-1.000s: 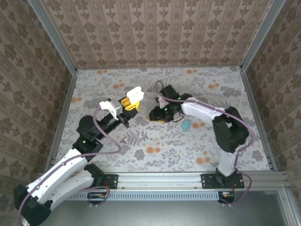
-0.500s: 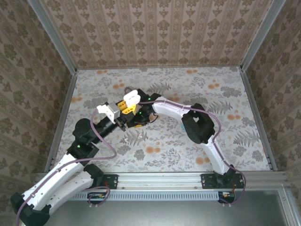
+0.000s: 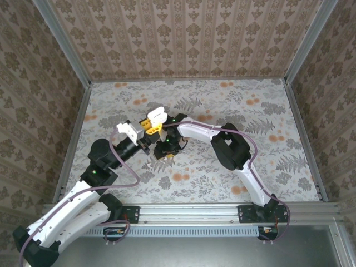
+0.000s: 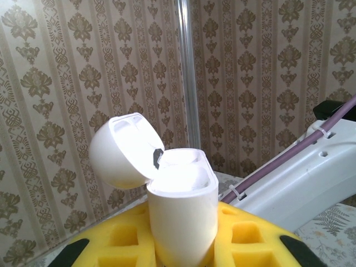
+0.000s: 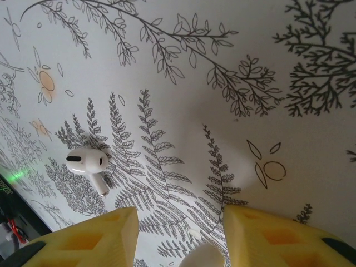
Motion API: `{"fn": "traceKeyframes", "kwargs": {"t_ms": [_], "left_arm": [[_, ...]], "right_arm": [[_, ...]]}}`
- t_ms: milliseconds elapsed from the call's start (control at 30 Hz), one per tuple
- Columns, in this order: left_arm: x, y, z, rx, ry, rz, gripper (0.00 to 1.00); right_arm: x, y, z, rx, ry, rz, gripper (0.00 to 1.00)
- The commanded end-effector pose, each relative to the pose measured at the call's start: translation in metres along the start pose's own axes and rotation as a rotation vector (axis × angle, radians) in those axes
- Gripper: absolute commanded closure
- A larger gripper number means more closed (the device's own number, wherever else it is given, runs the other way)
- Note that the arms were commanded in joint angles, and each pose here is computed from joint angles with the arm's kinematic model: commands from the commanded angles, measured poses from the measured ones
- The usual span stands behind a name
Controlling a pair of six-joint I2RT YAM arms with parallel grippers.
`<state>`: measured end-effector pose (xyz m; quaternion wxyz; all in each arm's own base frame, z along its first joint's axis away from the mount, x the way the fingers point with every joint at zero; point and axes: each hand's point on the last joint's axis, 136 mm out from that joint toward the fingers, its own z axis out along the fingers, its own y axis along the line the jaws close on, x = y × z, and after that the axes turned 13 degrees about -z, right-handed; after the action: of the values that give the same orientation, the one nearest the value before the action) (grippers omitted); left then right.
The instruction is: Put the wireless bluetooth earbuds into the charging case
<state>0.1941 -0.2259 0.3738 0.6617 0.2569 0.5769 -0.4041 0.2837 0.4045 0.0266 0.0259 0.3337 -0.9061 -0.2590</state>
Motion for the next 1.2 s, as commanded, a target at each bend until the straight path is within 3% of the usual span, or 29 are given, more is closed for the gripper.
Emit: {"fn": "traceKeyframes", "kwargs": {"t_ms": [0, 267, 533, 767, 1167], "left_arm": [[-0.012, 0.000, -0.001, -0.002, -0.043, 0.019, 0.80], [-0.011, 0.000, 0.001, -0.001, -0.041, 0.014, 0.79], [-0.013, 0.001, 0.000, -0.010, -0.049, 0.018, 0.79], [-0.014, 0.000, 0.000, -0.007, -0.050, 0.021, 0.79], [-0.019, -0.001, -0.003, -0.007, -0.063, 0.027, 0.79]], "right_arm": [[0.025, 0.002, -0.018, 0.025, 0.050, -0.002, 0.53], [0.031, 0.000, -0.023, 0.051, 0.029, 0.009, 0.53], [0.004, 0.012, -0.021, 0.030, -0.065, 0.049, 0.51], [-0.003, 0.000, -0.014, 0.215, -0.078, 0.033, 0.50], [0.011, -0.004, 0.005, 0.337, 0.063, -0.048, 0.53]]}}
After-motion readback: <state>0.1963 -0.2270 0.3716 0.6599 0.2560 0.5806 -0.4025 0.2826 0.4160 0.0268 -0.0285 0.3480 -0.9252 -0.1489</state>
